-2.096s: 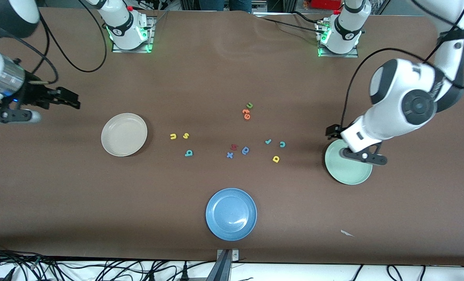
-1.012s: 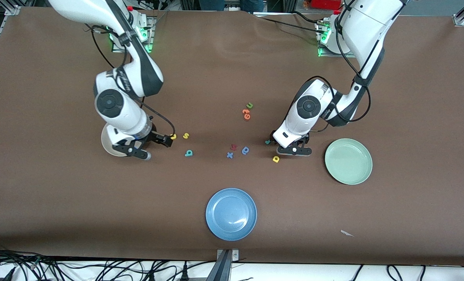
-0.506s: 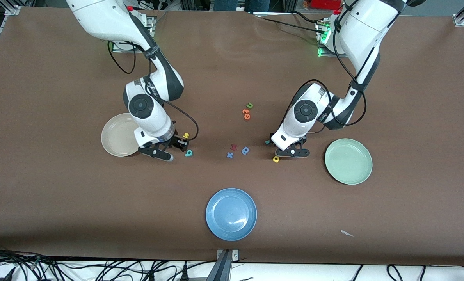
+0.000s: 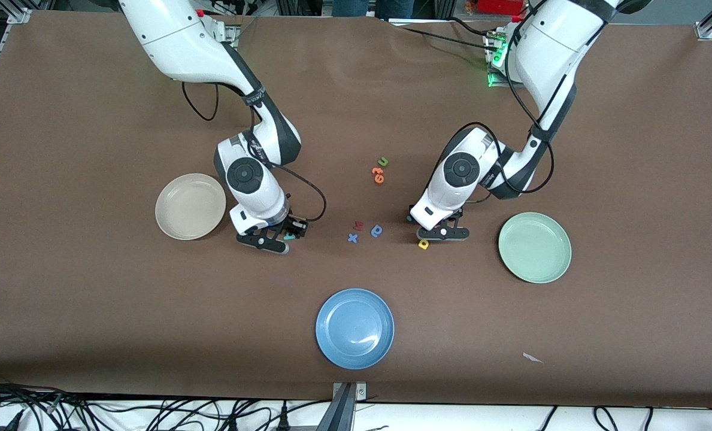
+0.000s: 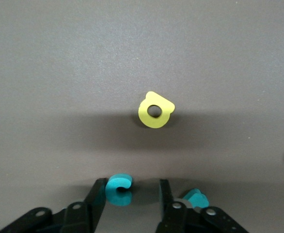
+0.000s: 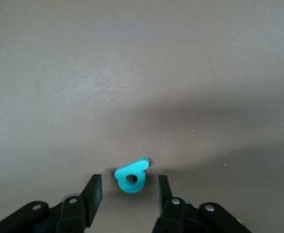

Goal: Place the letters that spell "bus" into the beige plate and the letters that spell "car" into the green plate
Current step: 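Grasp the cyan letters d and c with the right and left grippers, then release the d over the cream plate and the c over the green plate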

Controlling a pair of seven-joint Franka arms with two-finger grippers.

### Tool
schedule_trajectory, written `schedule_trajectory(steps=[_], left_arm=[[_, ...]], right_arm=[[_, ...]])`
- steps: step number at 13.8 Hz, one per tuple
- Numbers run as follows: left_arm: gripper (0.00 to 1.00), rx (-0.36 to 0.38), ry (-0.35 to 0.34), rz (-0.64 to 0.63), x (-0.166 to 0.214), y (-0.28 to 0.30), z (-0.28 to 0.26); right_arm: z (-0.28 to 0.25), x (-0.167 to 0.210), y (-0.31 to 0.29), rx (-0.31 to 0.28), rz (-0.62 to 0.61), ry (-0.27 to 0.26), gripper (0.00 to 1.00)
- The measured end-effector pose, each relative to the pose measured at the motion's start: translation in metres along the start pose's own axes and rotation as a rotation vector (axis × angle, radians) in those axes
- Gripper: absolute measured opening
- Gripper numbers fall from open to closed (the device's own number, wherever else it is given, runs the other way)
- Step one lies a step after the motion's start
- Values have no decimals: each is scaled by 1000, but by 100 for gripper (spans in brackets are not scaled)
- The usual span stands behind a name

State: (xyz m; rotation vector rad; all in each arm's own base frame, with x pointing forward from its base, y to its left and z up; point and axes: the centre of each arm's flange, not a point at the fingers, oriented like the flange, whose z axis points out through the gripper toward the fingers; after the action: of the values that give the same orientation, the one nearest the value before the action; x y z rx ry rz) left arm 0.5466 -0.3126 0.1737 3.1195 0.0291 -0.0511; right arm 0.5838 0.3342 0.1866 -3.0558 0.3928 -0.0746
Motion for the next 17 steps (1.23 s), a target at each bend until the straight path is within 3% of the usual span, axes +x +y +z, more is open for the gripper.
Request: schedule_trajectory(steps=[5, 7, 8, 9, 13, 17], left_arm=[[41, 2, 0, -8, 2, -3, 1], [36, 3, 1, -9, 3, -3, 1], [36, 3, 1, -9, 3, -4, 1], [30, 3, 2, -10, 3, -4, 1], [25, 3, 3, -10, 4, -4, 0], [25, 3, 9, -9, 7, -6, -1]], right_arm=[[9, -2, 1, -18, -23, 4, 51], [8, 0, 1, -19, -25, 8, 31], [7, 0, 1, -18, -26, 9, 28], [7, 0, 0, -18, -27, 10, 28], [-12, 13, 2, -20, -21, 24, 28], [-64, 46, 48, -119, -23, -31, 28]])
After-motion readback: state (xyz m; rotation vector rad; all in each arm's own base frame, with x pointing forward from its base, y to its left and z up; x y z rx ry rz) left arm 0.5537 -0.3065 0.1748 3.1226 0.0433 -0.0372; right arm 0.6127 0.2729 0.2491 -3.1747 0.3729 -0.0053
